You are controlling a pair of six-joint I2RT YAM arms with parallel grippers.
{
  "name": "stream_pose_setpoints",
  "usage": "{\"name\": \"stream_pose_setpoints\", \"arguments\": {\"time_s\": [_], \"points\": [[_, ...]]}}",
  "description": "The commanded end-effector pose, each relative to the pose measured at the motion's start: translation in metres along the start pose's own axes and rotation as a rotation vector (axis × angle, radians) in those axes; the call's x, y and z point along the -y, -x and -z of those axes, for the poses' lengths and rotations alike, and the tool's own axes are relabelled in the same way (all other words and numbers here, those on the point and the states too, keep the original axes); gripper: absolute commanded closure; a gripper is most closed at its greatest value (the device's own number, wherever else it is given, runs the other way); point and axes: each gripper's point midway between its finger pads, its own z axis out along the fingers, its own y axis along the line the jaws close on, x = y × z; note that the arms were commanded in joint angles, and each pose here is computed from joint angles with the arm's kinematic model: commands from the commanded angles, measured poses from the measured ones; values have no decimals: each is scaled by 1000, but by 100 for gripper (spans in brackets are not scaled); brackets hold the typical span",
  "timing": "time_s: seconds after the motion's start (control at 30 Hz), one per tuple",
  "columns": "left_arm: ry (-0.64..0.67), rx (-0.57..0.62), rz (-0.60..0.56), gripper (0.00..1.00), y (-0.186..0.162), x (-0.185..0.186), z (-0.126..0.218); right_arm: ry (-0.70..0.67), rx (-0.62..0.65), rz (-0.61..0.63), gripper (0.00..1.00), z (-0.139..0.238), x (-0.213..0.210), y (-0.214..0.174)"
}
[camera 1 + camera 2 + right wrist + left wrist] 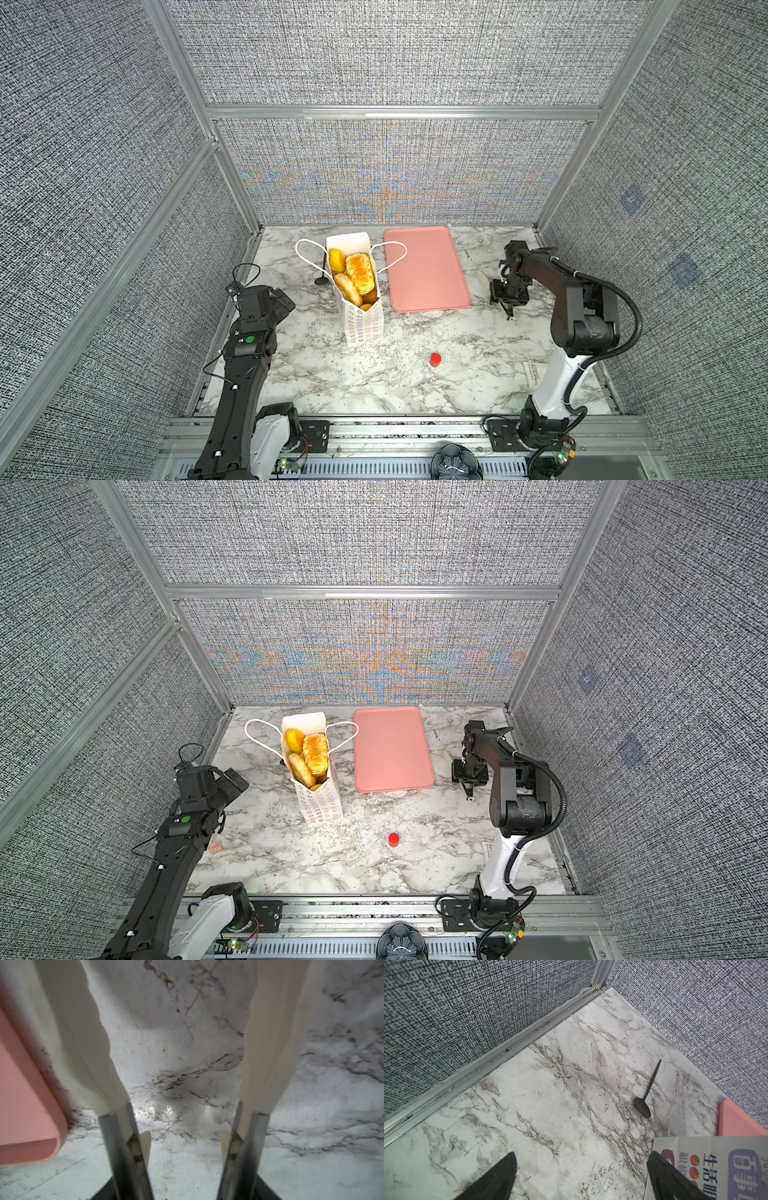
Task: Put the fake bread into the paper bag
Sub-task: 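Lower the tongs onto the table beside the tray while the left arm retracts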
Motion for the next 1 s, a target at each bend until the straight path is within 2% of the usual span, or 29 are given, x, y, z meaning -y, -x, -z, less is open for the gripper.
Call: {"name": "stream_pose_setpoints", "arguments": {"time_s": [0.0,0.8,0.87,0.97], "points": [[-8,16,5,1,4,2,1,2,-15,-10,35,-1,0,-3],[-7,24,-4,1,2,1,-4,-15,-8,-48,11,4,5,-21],[-9,23,-6,1,2,1,-4,-16,-6,-49,1,5,6,-24],[-13,24,-9,1,2,2,-4,-21,-3,-52,1,7,7,-28]]}}
